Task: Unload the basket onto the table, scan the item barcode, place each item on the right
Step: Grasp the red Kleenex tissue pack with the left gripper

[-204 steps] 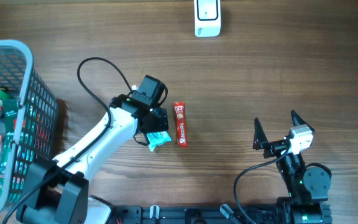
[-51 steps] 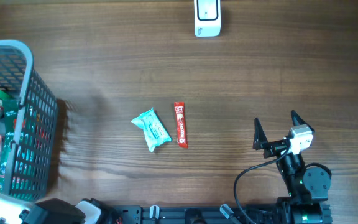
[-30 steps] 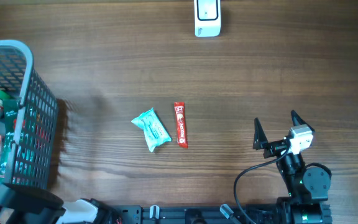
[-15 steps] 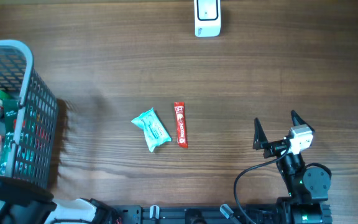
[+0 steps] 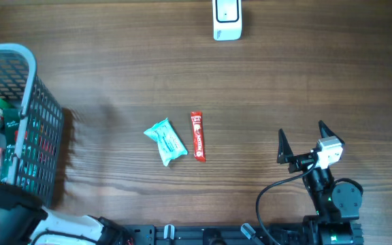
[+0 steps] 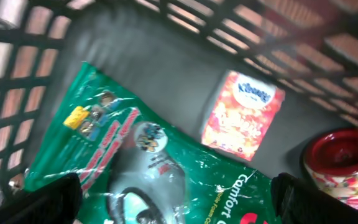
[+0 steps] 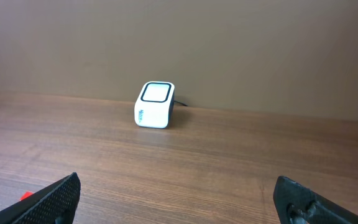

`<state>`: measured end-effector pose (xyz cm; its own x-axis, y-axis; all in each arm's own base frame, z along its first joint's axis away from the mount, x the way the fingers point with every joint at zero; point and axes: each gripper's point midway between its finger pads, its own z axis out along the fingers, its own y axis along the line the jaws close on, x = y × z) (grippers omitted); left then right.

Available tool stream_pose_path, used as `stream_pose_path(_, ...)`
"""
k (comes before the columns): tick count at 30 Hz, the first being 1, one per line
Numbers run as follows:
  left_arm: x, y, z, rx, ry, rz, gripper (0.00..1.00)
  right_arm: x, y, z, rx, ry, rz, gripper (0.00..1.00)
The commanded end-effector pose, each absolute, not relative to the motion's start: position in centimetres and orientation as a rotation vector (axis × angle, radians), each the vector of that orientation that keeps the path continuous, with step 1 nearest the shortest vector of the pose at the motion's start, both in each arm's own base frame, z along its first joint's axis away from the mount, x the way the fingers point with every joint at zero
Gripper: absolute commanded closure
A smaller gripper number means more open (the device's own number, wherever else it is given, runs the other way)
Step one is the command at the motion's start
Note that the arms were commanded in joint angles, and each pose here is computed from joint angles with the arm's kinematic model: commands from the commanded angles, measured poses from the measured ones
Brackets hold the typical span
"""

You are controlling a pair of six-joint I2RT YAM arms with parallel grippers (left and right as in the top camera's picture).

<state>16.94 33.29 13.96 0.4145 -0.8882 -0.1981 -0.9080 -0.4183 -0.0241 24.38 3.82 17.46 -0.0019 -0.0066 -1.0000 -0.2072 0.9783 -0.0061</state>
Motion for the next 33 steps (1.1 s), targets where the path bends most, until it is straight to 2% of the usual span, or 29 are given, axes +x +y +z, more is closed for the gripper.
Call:
stream_pose_path(1,18.5,33.5,11.9,-2.44,1.823,0.253,0.0,24.4,3.6,17.6,-0.171,1.559,0.134,0.0)
stream_pose_path(5,17.5,34.3,10.0,-2.469,1.858,0.383,0.0,24.4,3.6,17.6,-0.171,1.559,0.134,0.0)
stream_pose_path(11,18.6,35.1,5.8,-2.422,2.008,0.351,0.0,24.4,3.6,17.6,-0.171,1.559,0.134,0.0)
stream_pose_path(18,18.9,35.6,3.1,-2.425,2.048,0.34,0.0,24.4,3.6,17.6,-0.172,1.559,0.134,0.0)
stream_pose_path(19,19.0,35.6,3.0,-2.424,2.049,0.34,0.04,24.4,3.6,17.6,-0.172,1.559,0.134,0.0)
stream_pose_path(23,19.0,35.8,3.0,-2.419,2.043,0.346,0.35,24.4,3.6,17.6,-0.172,1.559,0.134,0.0)
stream_pose_path(24,19.0,35.8,3.0,-2.419,2.043,0.347,0.51,24.4,3.6,17.6,-0.171,1.559,0.134,0.0)
stream_pose_path(27,18.9,35.8,3.0,-2.39,2.086,0.348,0.88,24.4,3.6,17.6,-0.172,1.559,0.134,0.0)
stream_pose_path(28,18.8,35.7,3.0,-2.376,2.11,0.351,0.96,24.4,3.6,17.6,-0.172,1.559,0.134,0.0)
stream_pose_path(33,18.4,35.3,3.4,-2.387,2.132,0.366,0.96,24.4,3.6,17.6,-0.172,1.559,0.134,0.0)
